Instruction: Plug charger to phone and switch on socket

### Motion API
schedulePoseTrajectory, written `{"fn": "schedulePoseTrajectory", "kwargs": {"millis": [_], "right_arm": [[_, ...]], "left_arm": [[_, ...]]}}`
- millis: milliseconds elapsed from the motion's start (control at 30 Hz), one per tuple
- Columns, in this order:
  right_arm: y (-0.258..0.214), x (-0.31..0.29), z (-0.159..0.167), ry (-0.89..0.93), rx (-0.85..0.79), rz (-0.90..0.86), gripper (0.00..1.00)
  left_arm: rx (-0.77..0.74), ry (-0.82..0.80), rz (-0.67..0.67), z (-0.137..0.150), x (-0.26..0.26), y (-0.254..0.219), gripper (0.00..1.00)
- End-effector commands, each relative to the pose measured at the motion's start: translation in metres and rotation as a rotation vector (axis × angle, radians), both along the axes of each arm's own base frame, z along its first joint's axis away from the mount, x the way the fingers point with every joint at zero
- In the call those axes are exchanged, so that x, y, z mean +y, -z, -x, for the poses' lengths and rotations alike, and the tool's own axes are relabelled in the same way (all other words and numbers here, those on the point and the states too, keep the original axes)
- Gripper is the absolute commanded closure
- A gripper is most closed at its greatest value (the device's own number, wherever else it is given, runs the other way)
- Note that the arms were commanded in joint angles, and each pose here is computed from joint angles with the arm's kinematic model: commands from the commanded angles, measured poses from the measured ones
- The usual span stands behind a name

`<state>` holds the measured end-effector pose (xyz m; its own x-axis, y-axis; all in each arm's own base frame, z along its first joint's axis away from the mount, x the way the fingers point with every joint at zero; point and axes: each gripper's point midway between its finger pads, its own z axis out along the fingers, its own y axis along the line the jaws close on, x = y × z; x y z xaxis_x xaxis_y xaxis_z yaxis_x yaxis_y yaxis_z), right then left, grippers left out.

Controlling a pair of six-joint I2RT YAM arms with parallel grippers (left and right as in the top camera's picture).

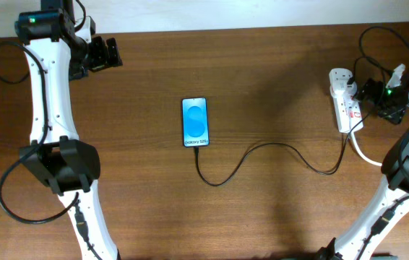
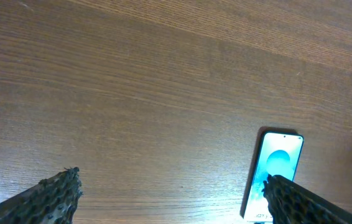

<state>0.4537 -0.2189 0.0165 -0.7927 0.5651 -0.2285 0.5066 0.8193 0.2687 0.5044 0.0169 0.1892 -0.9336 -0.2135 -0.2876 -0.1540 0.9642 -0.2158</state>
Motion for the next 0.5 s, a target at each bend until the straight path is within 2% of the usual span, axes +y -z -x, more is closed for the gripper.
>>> {"fn": "schedulePoseTrajectory", "kwargs": {"millis": [0, 200, 367, 467], "right_arm": [[-0.001, -0.022, 0.007, 0.144, -0.012, -0.067, 0.02], [-0.063, -0.077, 0.035, 0.331, -0.108, -0.043, 0.02], [-0.133, -0.075, 0.043, 0.334, -0.217, 0.0, 0.02], [-0.208, -0.06, 0.054, 0.314, -0.343, 0.056, 0.02]], "left_arm": [[-0.02, -0.002, -0.014, 0.0, 0.004, -0.007, 0.01], [-0.02, -0.002, -0.014, 0.0, 0.004, -0.007, 0.01], [-0.02, -0.002, -0.014, 0.0, 0.004, -0.007, 0.01], [-0.02, -0.003, -0.015, 0.0, 0.004, -0.007, 0.01]]}}
